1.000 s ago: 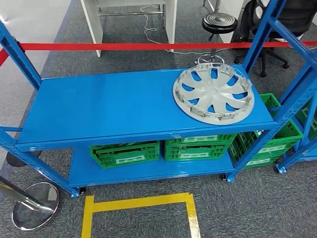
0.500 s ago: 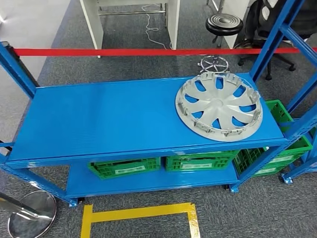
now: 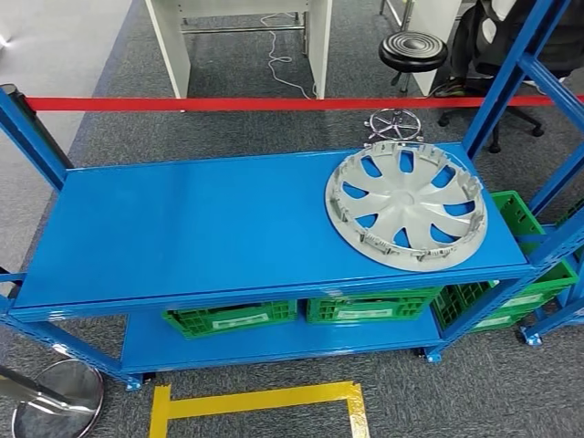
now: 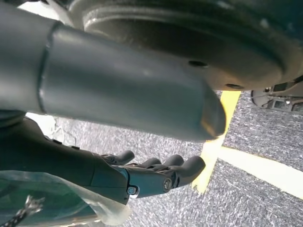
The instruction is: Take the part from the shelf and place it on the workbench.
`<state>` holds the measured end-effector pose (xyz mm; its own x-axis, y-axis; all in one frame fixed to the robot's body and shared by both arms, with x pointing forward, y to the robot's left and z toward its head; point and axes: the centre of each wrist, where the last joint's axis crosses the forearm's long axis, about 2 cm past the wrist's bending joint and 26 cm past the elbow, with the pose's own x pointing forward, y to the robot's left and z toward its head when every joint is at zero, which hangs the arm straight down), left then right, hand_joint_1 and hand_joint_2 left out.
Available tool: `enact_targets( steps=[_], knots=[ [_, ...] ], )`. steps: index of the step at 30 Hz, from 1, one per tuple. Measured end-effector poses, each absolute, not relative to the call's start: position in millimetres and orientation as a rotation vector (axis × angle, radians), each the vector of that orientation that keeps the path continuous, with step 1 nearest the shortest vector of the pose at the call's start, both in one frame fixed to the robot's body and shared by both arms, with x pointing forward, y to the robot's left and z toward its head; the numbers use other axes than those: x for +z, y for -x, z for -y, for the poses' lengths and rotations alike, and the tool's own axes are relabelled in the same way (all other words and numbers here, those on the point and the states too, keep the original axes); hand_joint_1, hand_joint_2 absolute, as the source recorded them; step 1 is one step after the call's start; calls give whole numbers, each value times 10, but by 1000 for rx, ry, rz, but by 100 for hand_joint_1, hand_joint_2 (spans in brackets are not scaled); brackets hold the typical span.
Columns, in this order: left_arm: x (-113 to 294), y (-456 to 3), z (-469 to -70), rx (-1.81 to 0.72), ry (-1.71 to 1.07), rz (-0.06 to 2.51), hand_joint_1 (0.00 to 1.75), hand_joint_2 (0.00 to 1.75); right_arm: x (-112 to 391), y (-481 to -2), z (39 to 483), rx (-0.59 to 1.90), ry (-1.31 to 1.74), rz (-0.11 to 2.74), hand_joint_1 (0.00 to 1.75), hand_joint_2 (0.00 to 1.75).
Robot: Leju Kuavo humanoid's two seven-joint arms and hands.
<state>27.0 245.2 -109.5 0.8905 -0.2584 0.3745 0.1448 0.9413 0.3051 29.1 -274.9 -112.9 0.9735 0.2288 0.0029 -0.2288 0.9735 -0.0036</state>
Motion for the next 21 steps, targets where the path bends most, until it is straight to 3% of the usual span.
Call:
enact_targets(
  steps=[1, 2, 17, 19, 20, 21],
  knots=[
    [-1094, -272, -2436, -211, -271, 423, 0, 131, -1129, -294, 2752, 232, 4, 3, 0, 175],
    [-1092, -279, -2424, -208, -268, 422, 0, 175, -1129, -300, 2755, 232, 5, 2, 0, 175],
    [-1092, -281, -2404, -177, -238, 379, 0, 175, -1127, -313, 2762, 230, 46, -9, 0, 175],
    [-1099, -243, -2425, -174, -229, 365, 0, 87, -1127, -315, 2755, 232, 41, -1, 0, 175],
    [-1102, -211, -2432, -173, -223, 356, 0, 44, -1126, -323, 2748, 232, 37, 5, 0, 131],
    [-1104, -195, -2437, -172, -220, 350, 0, 0, -1125, -328, 2745, 233, 35, 9, 0, 116]
  ],
)
